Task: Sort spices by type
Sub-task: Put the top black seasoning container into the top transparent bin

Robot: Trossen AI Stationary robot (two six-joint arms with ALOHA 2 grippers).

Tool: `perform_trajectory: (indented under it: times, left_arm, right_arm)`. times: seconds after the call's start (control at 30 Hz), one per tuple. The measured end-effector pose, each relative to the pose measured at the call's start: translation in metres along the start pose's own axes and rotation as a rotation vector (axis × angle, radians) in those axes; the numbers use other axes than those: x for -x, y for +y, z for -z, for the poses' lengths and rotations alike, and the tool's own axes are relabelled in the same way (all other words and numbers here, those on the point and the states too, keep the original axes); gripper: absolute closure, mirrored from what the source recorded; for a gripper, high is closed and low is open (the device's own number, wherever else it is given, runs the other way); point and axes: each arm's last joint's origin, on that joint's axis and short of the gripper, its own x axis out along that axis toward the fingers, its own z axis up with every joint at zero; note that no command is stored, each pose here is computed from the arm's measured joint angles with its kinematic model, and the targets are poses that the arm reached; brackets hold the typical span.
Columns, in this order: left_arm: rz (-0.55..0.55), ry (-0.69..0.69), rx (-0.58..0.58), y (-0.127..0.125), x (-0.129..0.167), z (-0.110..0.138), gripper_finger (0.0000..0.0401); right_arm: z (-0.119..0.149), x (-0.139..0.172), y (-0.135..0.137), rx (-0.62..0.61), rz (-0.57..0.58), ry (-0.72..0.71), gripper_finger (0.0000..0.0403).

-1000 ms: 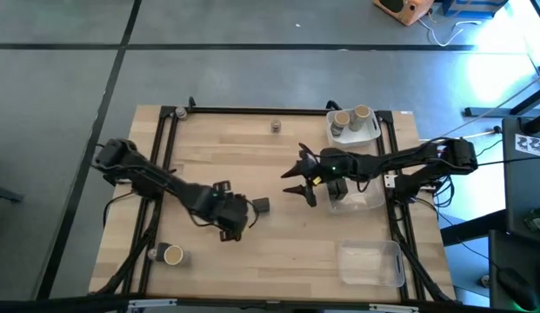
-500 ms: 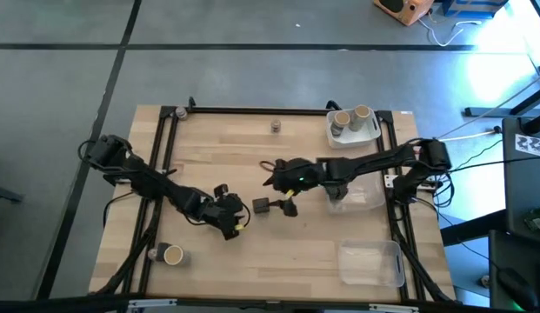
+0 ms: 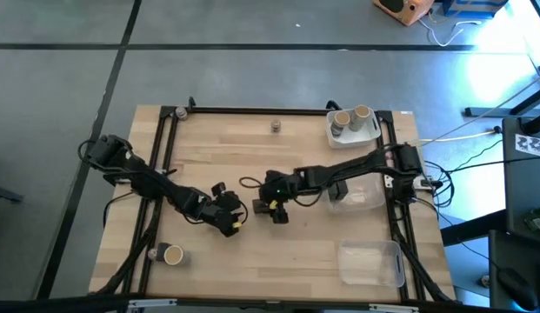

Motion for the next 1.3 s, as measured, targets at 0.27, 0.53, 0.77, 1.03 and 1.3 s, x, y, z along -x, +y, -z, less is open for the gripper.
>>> perform_trajectory:
  times: [0.27, 0.53, 0.77, 1.03, 1.3]
  left_arm:
    - [0.001, -0.015, -0.019, -0.001, 0.0, -0.001, 0.0224]
    - [0.002, -0.016, -0.008, -0.001, 0.0, -0.001, 0.0224]
    - [0.001, -0.016, 0.001, -0.001, 0.0, -0.001, 0.0224]
    - [0.002, -0.016, 0.019, -0.001, 0.0, -0.001, 0.0224]
    - [0.001, -0.016, 0.024, -0.001, 0.0, -0.001, 0.0224]
  right_arm:
    - [0.005, -0.012, 0.004, -0.007, -0.009, 0.01, 0.014]
    - [0.003, -0.011, 0.004, -0.007, -0.007, -0.002, 0.0277]
    - [-0.005, 0.01, 0.013, 0.011, 0.014, -0.007, 0.0278]
    - [-0.015, 0.066, 0.034, 0.054, 0.171, 0.015, 0.0274]
    - [-0.006, 0.12, 0.05, 0.004, 0.337, 0.081, 0.0276]
